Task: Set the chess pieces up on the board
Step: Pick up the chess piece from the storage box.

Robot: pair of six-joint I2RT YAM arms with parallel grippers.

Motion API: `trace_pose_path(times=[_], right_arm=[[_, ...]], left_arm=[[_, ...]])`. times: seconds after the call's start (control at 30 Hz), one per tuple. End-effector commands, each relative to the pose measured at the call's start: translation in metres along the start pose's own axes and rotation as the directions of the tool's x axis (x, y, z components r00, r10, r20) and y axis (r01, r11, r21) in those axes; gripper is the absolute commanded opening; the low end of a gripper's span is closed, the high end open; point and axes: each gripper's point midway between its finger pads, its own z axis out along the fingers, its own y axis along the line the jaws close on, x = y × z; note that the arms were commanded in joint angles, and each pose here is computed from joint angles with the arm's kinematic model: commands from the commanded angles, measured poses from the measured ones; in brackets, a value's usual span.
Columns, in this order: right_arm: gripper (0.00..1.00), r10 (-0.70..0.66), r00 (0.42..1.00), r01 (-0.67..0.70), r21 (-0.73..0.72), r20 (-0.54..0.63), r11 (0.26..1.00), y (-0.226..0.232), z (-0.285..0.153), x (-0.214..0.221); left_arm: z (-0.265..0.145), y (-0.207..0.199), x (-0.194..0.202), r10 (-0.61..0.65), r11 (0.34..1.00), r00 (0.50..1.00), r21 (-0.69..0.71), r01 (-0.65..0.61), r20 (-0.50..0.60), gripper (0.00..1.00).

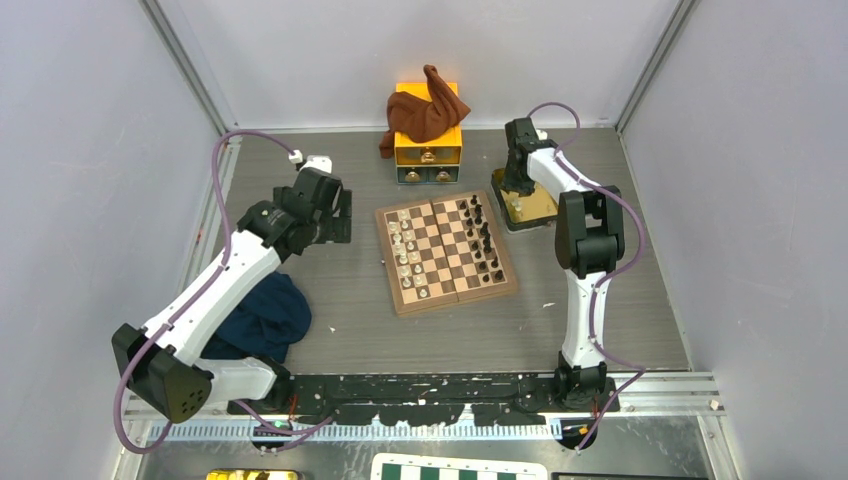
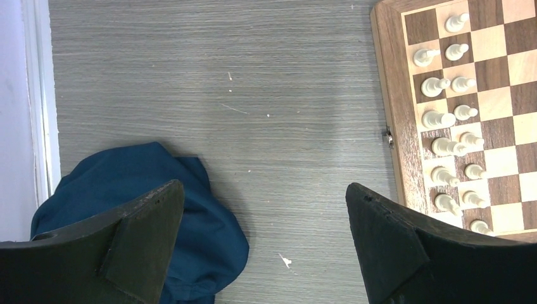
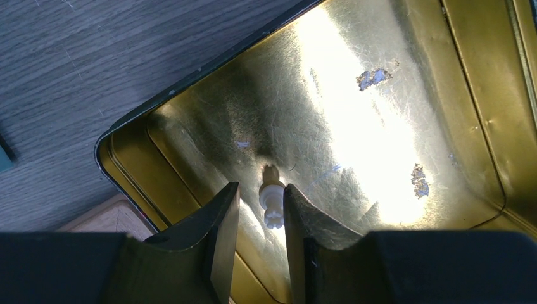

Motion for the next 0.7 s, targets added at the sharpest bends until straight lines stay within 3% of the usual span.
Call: trace_pose_path(times=[0.0, 0.67], right_arm=[[0.37, 0.025, 0.999, -0.024, -0.015, 0.032, 1.000, 0.0020, -0.0103, -0.0149], [0.34, 0.019, 1.000, -0.019, -0.011, 0.014, 1.000, -0.0031, -0.0172, -0.0051]], left_arm=[[-0.0056, -0.0031, -0.0270, -0.030, 0.999, 0.997, 0.026, 0.028, 0.073, 1.00], [-0.0039, -0.0026, -0.0263, -0.036, 0.999, 0.997, 0.034, 0.034, 0.070, 1.00]])
